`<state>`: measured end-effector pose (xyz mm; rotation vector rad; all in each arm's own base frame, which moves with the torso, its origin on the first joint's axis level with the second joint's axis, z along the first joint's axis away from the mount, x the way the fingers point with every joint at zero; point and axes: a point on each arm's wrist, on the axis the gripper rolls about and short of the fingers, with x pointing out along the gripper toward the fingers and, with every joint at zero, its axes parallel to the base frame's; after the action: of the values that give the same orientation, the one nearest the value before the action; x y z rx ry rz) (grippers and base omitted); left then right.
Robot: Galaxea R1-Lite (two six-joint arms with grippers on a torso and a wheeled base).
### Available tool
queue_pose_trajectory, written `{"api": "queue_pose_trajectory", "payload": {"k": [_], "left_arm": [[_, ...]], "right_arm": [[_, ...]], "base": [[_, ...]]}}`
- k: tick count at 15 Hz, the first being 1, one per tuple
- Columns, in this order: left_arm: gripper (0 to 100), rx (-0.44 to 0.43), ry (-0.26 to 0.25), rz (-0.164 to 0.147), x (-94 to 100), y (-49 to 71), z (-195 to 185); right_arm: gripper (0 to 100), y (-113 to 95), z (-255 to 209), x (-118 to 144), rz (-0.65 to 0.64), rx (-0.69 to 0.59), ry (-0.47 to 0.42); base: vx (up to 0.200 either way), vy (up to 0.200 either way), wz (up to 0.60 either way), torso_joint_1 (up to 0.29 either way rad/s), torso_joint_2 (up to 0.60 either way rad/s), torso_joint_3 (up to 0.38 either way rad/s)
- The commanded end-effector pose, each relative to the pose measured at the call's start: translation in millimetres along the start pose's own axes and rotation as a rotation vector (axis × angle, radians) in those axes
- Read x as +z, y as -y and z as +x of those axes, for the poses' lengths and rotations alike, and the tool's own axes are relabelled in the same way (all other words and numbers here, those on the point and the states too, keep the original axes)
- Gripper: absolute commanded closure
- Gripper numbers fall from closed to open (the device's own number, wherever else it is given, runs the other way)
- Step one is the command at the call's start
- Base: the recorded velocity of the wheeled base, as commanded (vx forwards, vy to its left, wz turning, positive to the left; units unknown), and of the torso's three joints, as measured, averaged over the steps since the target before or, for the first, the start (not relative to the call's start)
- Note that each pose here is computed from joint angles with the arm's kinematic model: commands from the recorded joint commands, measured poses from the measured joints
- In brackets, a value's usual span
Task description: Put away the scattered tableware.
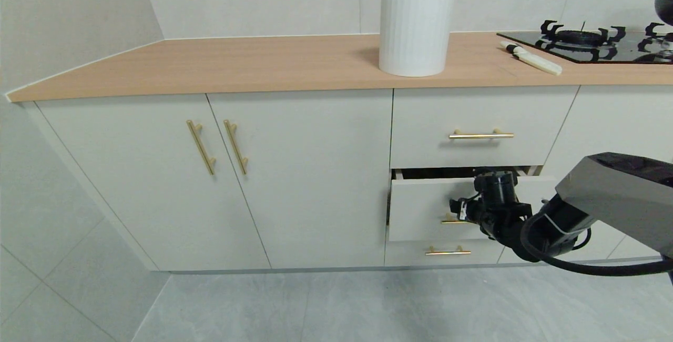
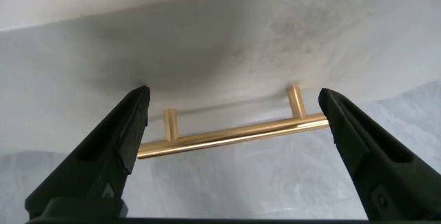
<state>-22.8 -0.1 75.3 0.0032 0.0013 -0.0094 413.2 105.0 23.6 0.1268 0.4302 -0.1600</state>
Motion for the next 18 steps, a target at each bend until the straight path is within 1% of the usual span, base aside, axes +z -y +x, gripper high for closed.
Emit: {"api": "queue_pose_trajectory", "payload": {"k": [1,9,18], "left_arm": [[0,0.000,0.000,0.000,0.0,0.0,0.0],[0,0.000,0.000,0.000,0.0,0.0,0.0],[0,0.000,0.000,0.000,0.0,0.0,0.0]], "right_arm": [[0,2.6,11.2,0.6,0.032,-0.013,0.013],[0,13.2,28.9,15.6,0.132,-0.043,0.069],[0,19.0,45.6,19.3,0.185,-0.058,0.099]], "base": [[0.000,0.000,0.00,0.000,0.00,0.000],[0.000,0.000,0.00,0.000,0.00,0.000],[0.000,0.000,0.00,0.000,0.00,0.000]]}}
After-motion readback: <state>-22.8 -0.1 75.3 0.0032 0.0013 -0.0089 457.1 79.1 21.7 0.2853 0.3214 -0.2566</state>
